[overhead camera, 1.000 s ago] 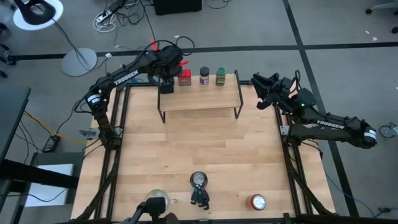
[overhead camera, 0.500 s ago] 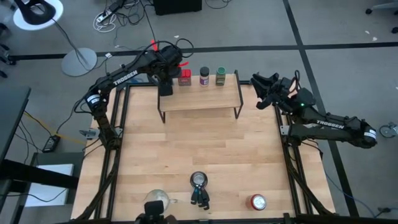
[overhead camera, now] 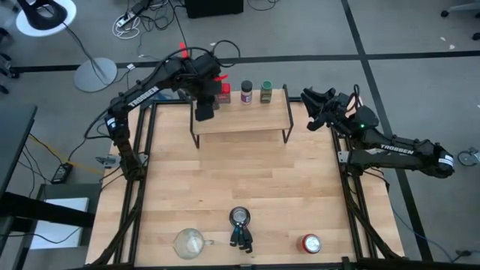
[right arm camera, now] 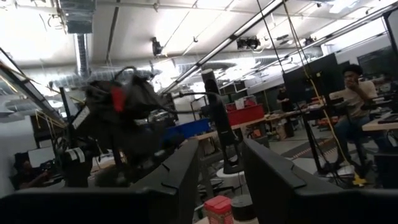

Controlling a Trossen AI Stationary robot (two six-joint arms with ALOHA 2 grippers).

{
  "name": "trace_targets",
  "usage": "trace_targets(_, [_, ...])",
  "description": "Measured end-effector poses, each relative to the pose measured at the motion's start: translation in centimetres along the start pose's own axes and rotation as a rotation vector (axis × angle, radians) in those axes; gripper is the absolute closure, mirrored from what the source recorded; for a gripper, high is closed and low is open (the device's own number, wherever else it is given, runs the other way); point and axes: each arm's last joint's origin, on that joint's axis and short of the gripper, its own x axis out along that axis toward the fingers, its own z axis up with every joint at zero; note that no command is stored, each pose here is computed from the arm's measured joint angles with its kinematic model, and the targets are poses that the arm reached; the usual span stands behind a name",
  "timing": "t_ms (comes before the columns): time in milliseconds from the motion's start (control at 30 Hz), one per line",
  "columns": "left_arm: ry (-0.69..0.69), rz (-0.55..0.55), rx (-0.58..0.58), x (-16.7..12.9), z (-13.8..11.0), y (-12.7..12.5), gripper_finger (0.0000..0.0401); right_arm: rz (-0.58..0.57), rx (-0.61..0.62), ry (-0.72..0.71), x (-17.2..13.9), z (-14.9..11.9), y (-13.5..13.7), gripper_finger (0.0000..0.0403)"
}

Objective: Shelf spices
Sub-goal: Remove the black seasoning can from the shelf

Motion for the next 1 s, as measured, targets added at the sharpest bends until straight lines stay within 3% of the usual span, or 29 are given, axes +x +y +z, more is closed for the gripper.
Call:
trace_targets(200, [0.007, -0.099, 0.010, -1.7, 0.6, -4.3, 0.0284, 0.003, 0.002, -0.012, 0.0, 0.1, 0.0, 0.0277])
trace_targets(400, [0.071, -0.132, 0.040, -0.4, 1.0, -10.0, 0.0284, 0.003, 0.003, -0.015, 0.0, 0.2, 0.0, 0.0277])
trace_targets(700, [0.234, -0.137, 0.117, 5.6, -0.7, -17.1, 0.0281, 0.006, 0.005, -0.030, 0.0, 0.3, 0.1, 0.0277])
trace_targets(1000, [0.322, -0.160, 0.115, 12.1, -4.0, -20.5, 0.0278, 0.018, 0.038, -0.048, 0.0, 0.5, 0.2, 0.0277])
